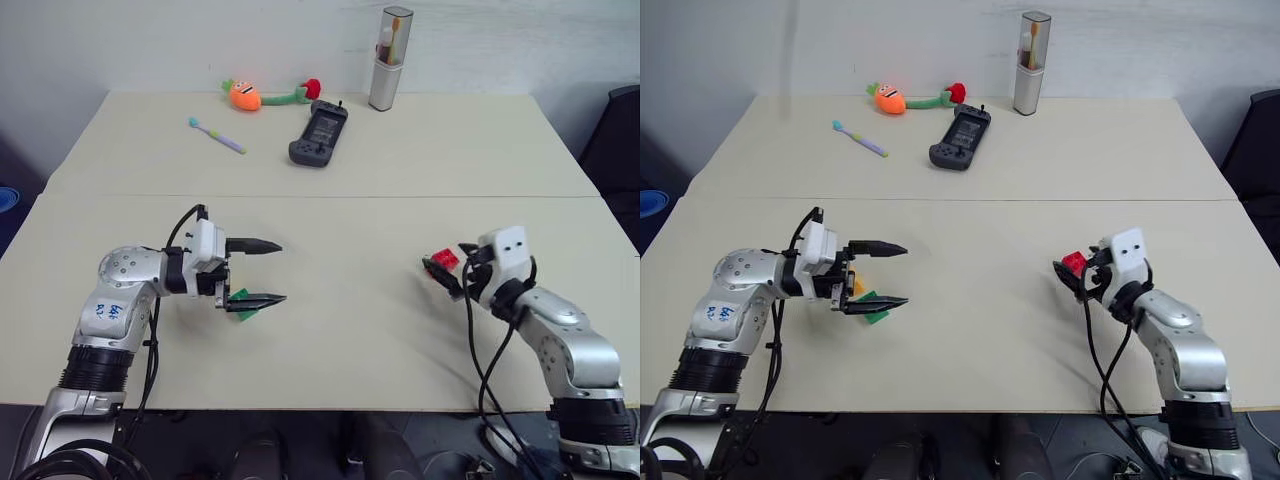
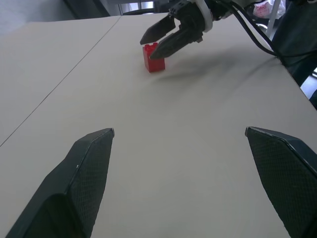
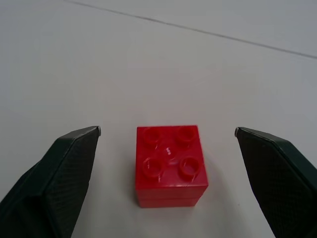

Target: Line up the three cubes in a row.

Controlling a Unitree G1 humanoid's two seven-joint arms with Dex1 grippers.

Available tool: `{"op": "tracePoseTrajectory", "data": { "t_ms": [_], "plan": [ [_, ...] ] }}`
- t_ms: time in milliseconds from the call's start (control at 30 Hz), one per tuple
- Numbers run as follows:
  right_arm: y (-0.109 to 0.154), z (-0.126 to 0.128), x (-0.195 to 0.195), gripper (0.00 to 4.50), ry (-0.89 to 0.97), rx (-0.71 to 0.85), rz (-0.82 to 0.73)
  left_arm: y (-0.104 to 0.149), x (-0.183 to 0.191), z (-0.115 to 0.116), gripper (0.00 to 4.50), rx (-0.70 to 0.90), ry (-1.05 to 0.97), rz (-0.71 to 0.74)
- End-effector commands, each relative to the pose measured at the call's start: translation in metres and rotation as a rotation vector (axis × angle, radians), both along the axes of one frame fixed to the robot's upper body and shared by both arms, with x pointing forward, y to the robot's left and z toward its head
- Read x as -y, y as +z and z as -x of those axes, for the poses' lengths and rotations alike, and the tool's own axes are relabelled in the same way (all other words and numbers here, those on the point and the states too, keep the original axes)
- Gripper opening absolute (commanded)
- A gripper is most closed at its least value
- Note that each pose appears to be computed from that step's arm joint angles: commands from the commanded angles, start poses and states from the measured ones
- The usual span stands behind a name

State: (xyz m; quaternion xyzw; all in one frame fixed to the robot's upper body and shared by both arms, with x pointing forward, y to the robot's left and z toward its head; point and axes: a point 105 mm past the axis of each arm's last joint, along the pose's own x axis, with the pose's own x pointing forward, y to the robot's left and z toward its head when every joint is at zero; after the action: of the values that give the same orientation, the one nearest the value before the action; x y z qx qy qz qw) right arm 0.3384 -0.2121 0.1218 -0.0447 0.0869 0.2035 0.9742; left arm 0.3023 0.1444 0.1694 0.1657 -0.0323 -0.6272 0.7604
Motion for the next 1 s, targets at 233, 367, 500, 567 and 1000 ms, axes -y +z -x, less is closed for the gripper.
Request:
{"op": "tracePoseTrajectory", "data": {
  "t_ms": [233, 367, 500, 567, 1000],
  "plan": [
    [0.020, 0.014, -0.004, 1.48, 0.160, 0.004, 0.003, 0.010, -0.004, -0.001, 4.50, 0.042, 0.044, 0.014],
    [0.054, 0.031, -0.029, 1.48, 0.498, 0.125, 0.099, 0.008, -0.005, 0.003, 4.50, 0.026, 0.040, 0.008],
    [0.051, 0.045, -0.052, 1.48, 0.938, 0.067, 0.294, 0.002, -0.012, 0.006, 4.50, -0.001, 0.062, -0.001],
    [0.044, 0.043, -0.053, 1.48, 1.034, 0.048, 0.323, 0.000, -0.013, 0.008, 4.50, -0.003, 0.072, -0.001],
    [0.009, 0.028, -0.054, 1.48, 1.180, 0.025, 0.364, 0.001, -0.022, 0.018, 4.50, -0.001, 0.159, 0.002]
  ]
}}
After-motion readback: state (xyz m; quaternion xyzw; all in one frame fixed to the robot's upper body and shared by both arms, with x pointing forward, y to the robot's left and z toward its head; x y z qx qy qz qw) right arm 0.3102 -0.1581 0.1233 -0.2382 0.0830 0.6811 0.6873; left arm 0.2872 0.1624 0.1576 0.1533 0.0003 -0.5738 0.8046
